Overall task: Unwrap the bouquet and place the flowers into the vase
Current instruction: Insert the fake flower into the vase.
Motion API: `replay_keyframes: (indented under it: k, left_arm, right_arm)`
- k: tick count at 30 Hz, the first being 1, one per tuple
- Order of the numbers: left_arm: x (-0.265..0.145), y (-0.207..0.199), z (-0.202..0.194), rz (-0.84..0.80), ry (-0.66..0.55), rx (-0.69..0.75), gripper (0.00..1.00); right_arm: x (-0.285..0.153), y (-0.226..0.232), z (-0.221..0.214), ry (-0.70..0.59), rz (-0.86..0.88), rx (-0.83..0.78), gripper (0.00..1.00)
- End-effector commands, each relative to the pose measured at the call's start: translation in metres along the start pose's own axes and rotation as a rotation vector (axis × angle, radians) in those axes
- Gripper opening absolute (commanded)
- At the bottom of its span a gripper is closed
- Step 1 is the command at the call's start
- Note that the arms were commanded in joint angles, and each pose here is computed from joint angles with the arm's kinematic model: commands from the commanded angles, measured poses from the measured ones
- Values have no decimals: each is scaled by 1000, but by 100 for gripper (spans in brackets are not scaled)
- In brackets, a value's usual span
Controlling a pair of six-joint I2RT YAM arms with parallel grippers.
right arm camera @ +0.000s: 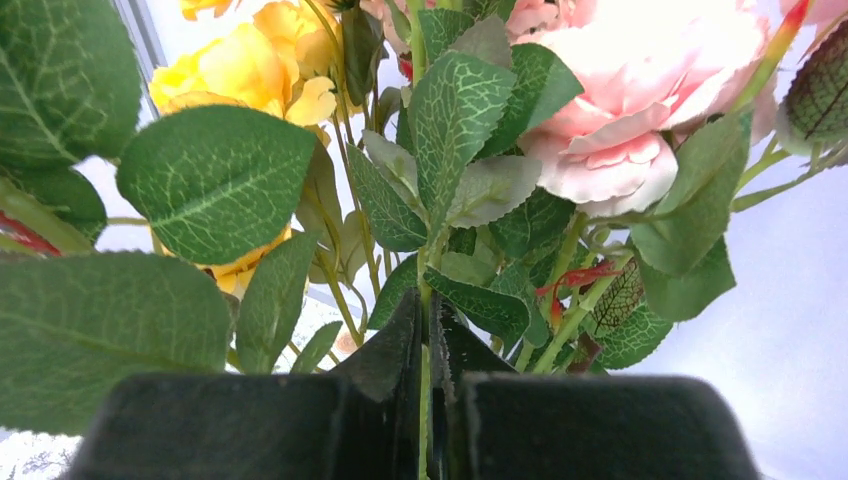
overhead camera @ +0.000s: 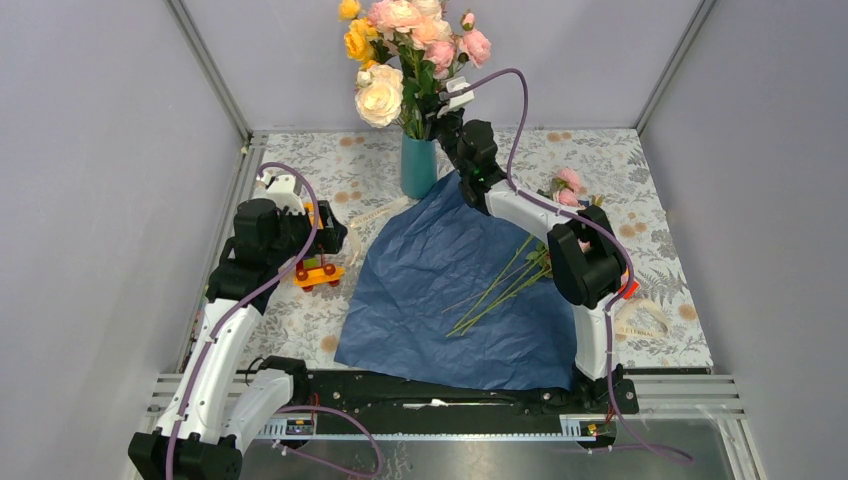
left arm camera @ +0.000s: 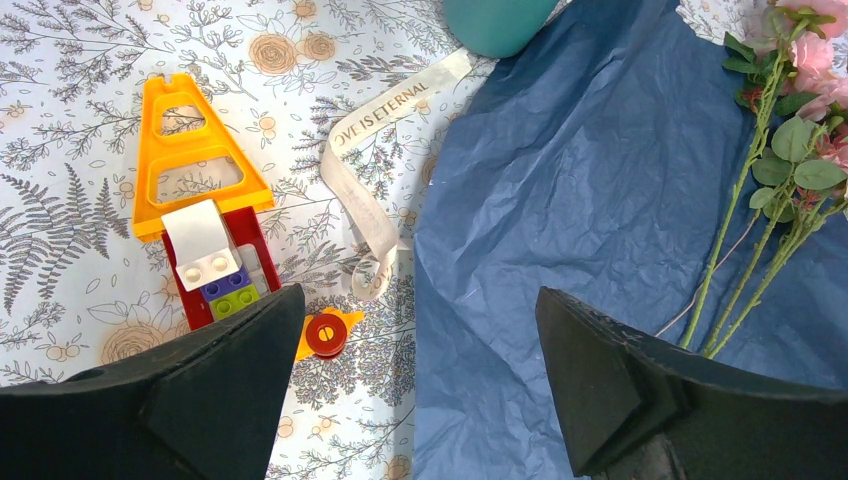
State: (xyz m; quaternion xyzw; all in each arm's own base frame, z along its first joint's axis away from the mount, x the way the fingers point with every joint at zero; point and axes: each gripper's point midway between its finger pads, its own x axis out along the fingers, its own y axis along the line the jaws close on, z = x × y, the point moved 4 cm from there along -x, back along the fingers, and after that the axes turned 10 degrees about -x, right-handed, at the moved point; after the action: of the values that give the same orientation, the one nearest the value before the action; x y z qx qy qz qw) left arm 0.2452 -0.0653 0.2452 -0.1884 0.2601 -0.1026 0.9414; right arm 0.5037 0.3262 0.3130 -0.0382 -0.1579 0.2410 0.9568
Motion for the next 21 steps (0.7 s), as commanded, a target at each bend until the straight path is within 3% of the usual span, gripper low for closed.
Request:
replay_keyframes:
  k: [1, 9, 21]
  left_arm:
    - [1, -3, 12, -16, -46, 17, 93]
    - [1, -4, 12, -20, -47, 18, 93]
    - [0, -4, 12, -26, -47, 17, 93]
  right_arm:
    - [0, 3, 2, -39, -33, 20, 0]
    - [-7, 3, -7, -16, -36, 22, 0]
    - [-12, 3, -2, -24, -31, 27, 26]
